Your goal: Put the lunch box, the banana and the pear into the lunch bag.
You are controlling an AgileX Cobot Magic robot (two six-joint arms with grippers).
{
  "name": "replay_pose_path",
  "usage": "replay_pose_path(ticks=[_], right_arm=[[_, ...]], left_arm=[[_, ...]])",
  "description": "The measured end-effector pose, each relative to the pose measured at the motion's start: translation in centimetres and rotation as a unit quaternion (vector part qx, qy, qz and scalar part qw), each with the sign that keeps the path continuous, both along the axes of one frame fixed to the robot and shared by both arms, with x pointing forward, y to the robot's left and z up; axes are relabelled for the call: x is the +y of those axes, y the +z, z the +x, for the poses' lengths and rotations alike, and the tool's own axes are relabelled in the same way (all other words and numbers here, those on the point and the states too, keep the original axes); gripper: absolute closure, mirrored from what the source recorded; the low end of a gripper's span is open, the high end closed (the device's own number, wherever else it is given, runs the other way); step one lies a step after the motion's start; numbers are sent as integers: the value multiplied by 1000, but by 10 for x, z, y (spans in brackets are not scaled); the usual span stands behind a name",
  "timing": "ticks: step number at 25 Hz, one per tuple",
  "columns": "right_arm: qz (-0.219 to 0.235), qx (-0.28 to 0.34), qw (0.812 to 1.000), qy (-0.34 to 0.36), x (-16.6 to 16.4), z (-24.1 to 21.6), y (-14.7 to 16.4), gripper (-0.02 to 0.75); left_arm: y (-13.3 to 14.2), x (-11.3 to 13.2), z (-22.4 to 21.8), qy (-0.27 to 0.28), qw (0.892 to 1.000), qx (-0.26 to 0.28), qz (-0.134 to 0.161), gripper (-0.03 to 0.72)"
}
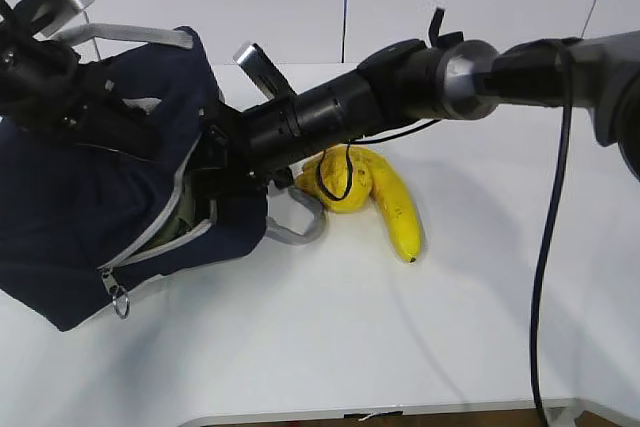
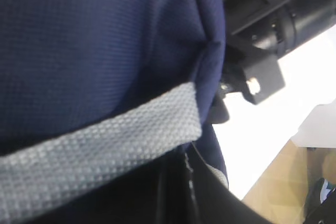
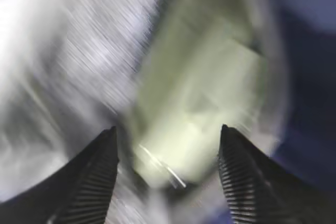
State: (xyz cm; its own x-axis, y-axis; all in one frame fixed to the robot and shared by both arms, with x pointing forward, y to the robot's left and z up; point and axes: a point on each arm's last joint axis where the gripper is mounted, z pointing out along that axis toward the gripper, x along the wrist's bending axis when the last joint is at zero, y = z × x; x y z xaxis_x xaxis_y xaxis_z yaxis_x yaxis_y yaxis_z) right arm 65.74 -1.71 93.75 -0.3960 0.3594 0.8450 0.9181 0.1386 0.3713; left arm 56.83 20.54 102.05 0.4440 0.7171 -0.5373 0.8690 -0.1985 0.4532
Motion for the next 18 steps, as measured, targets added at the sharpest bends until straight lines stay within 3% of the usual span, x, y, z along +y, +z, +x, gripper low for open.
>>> replay_pose_path(ticks=[4, 11, 18], right_arm=[[-16, -40, 998, 47, 1, 0, 19, 242], [-142, -85, 980, 109, -7, 5, 48, 241], [-245, -130, 959, 60, -20, 17, 88, 241]], left_arm=[[1, 11, 1, 12, 1000, 13, -12, 704], [7, 36, 1, 39, 996, 49, -71, 704], [8, 49, -2, 40, 994, 65, -82, 704]])
